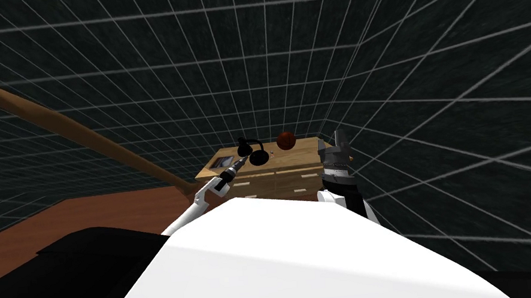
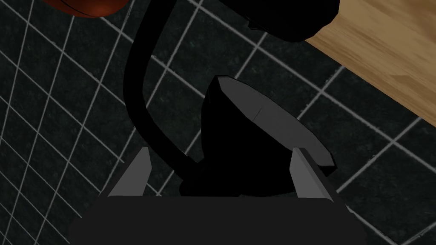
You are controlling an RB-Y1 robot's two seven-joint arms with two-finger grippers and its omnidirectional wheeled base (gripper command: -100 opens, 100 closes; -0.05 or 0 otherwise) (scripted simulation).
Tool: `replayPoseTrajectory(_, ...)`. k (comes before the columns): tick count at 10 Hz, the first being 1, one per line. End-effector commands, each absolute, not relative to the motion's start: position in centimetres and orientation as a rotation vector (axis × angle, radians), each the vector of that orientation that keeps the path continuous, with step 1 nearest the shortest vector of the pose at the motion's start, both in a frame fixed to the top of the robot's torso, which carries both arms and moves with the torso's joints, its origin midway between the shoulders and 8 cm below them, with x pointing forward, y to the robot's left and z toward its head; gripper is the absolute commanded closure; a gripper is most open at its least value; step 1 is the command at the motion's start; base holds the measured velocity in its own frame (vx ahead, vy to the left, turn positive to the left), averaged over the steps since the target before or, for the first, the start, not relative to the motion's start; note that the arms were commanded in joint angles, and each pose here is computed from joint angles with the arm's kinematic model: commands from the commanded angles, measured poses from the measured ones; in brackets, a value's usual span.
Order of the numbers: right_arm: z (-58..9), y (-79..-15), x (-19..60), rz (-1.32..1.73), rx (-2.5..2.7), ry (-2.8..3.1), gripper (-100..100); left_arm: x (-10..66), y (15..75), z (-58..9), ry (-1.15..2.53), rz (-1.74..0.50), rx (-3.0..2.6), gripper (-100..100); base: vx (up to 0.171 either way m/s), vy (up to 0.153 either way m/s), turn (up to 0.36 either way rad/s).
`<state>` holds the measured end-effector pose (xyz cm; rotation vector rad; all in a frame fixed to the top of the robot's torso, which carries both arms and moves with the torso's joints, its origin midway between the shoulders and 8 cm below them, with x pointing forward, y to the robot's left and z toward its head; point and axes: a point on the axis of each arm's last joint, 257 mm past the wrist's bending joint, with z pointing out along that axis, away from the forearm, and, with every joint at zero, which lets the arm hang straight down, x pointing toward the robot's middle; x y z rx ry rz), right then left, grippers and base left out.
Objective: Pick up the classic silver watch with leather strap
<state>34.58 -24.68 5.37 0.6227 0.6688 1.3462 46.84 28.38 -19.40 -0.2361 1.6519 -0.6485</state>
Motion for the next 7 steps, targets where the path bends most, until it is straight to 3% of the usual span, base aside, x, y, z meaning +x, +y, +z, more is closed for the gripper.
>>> replayPoseTrajectory(1, 5.4, -24.7, 34.6, 1.346, 0.623, 0.669, 0, 47.2, 30.1, -21.2, 1.712, -0.567, -0.222, -100, -0.006, 0.001, -0.141)
replayPoseTrajectory(7, 5.4, -24.7, 34.6, 1.346, 0.623, 0.669, 0, 48.0, 36.3, -24.6, 1.835, -0.331, -0.17, -100, -0.004, 0.017, -0.095)
